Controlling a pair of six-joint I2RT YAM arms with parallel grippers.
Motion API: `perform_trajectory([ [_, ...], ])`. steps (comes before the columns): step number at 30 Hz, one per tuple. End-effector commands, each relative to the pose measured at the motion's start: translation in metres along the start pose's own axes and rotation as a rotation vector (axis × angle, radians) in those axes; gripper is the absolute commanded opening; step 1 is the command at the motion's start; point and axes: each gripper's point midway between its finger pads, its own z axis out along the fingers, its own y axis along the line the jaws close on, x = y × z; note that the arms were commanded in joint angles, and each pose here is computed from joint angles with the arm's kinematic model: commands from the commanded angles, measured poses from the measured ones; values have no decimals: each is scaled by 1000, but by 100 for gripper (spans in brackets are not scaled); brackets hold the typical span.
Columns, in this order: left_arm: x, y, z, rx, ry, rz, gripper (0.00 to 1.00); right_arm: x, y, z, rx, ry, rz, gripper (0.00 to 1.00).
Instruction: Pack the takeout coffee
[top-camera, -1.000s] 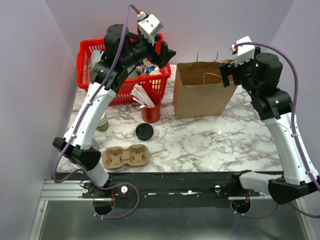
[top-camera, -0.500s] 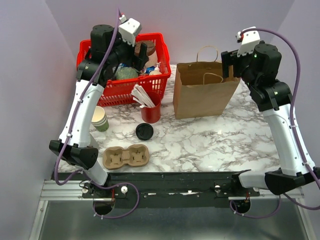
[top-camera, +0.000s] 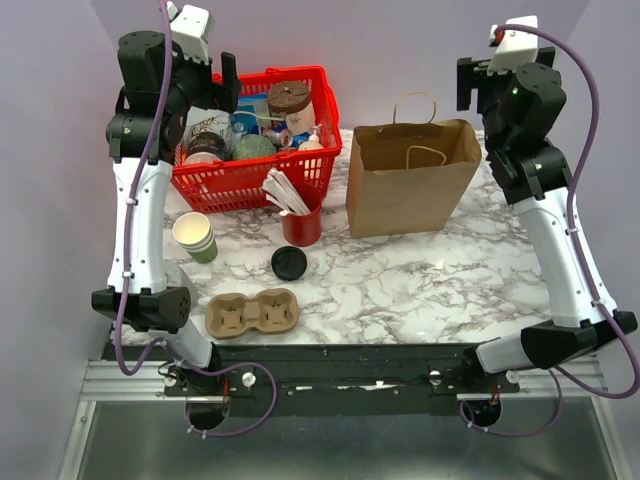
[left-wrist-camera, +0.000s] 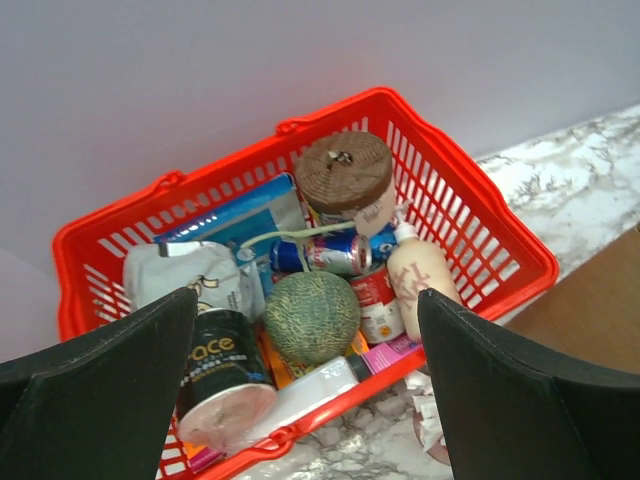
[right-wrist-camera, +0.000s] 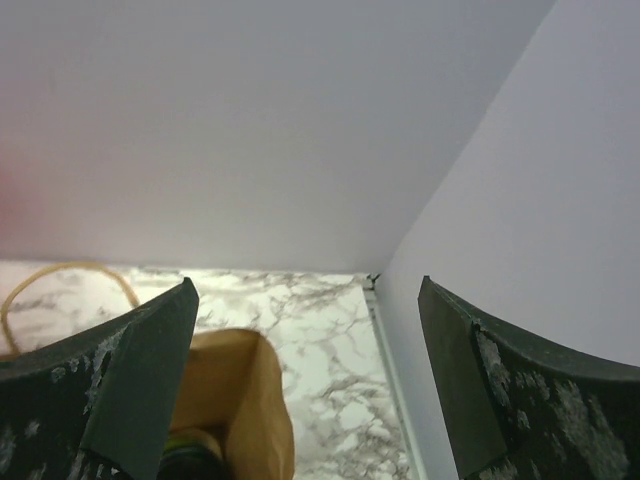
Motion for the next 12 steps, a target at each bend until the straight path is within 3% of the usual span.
perform_trajectory([
  [1,-28,32,-14,-117,-83,18,99,-40,-35,2,171,-125,37,100],
  [12,-19,54,-24,-188,-82,28,99,-31,-30,7,166,-103,29,100],
])
